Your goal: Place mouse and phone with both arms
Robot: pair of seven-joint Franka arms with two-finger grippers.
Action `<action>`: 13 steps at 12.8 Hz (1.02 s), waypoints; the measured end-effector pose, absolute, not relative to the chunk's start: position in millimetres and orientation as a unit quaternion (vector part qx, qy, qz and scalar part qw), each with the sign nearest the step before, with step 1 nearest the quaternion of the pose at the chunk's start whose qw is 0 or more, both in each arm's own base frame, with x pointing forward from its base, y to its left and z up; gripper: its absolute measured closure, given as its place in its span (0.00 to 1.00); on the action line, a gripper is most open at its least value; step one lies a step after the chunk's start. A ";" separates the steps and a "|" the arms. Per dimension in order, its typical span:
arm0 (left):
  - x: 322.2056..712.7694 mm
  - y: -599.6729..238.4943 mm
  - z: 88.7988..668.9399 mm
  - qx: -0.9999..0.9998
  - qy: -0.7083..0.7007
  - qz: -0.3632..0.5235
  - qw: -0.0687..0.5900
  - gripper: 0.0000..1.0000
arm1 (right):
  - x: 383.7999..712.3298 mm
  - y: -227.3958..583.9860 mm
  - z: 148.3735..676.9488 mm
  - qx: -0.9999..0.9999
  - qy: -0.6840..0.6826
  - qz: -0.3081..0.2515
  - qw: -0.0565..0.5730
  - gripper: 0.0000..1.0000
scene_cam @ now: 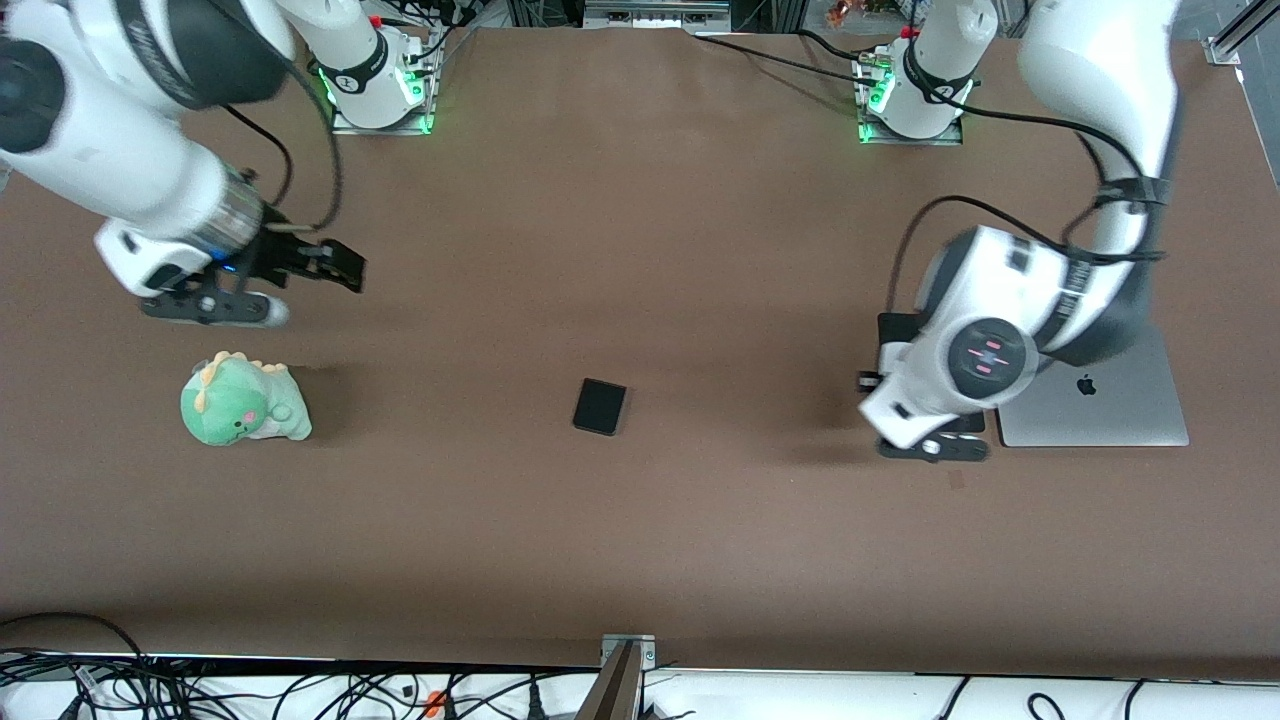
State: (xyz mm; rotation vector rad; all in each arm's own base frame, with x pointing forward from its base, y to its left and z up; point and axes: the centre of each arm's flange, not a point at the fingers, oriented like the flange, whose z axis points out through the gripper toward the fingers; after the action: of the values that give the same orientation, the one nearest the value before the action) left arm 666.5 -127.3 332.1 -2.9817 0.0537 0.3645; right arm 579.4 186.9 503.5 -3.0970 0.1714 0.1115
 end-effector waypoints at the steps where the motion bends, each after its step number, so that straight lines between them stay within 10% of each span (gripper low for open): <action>1: 667.4 -99.6 318.7 -0.990 0.019 0.126 0.062 0.39 | 582.8 208.7 485.2 -0.997 0.070 0.033 0.018 0.00; 13: 581.2 -32.7 182.8 -0.994 0.064 0.085 0.017 0.33 | 574.0 420.0 233.7 -0.981 0.185 -0.033 0.048 0.00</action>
State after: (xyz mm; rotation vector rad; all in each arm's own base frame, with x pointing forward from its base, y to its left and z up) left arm 581.2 -32.7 182.8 -3.0889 0.1981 0.2653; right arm 574.0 420.0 233.7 -2.9914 0.5626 -0.0992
